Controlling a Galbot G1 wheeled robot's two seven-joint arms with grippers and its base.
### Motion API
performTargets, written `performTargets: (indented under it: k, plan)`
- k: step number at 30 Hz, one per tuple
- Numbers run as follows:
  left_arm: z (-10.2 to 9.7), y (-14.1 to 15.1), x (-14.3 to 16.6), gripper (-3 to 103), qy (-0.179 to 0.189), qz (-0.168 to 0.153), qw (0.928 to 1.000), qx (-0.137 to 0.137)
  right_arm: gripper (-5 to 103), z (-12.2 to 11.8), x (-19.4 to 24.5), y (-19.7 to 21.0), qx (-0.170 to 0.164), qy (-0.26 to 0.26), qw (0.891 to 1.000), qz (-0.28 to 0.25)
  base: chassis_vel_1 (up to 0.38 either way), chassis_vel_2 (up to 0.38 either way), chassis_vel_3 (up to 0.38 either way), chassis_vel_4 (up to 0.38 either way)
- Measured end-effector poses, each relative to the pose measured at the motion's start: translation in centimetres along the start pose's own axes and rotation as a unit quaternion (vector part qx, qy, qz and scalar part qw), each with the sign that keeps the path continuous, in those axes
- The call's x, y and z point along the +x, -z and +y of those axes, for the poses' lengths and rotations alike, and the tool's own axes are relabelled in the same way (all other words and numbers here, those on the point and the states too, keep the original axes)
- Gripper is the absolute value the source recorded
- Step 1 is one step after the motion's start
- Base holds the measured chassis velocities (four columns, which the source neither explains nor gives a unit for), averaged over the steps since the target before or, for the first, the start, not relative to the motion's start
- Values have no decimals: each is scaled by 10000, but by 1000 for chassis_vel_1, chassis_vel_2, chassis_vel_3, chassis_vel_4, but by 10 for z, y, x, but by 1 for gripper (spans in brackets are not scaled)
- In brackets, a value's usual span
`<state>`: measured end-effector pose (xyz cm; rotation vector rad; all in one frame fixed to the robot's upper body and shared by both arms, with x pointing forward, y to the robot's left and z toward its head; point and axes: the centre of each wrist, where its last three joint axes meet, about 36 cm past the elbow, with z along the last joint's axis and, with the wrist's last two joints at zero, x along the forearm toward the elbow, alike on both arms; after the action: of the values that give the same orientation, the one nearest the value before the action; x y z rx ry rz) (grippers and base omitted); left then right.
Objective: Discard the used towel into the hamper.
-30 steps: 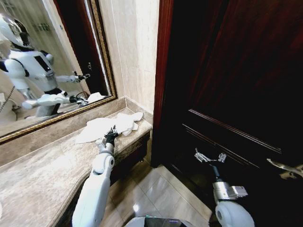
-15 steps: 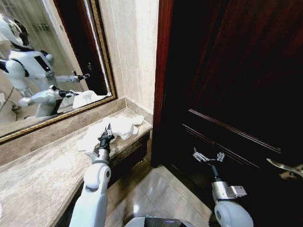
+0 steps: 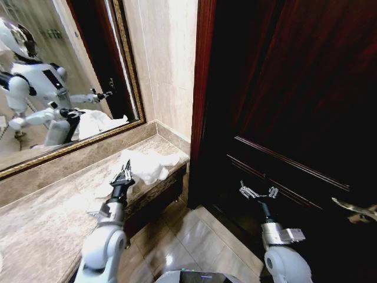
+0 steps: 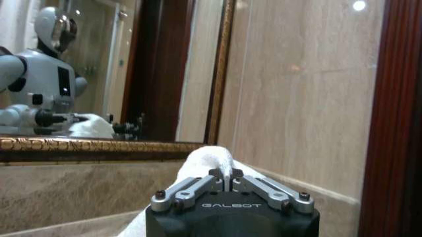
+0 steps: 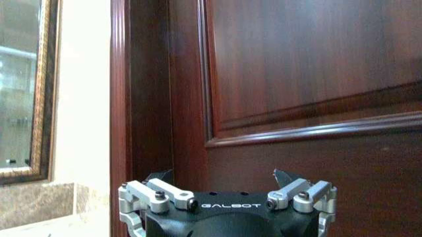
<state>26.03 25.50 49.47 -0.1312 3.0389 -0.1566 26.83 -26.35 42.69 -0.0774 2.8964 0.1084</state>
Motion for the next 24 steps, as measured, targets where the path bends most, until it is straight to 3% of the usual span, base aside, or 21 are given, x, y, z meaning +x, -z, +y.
performTargets:
  k: [8, 17, 24]
  plan:
    - [-10, 20, 32, 3, -68, 326, 9992, 216, 100, 6, -11, 12, -26, 154, 9994, -301, 0, 0, 0, 0]
    - [-11, 14, 49, 3, 133, 757, 9962, 412, 100, 3, -19, 40, 52, 226, 9974, -687, 0, 0, 0, 0]
    - [-15, 10, 54, 3, 350, 765, 9955, 433, 100, 1, -22, 43, 193, 275, 9967, -735, 0, 0, 0, 0]
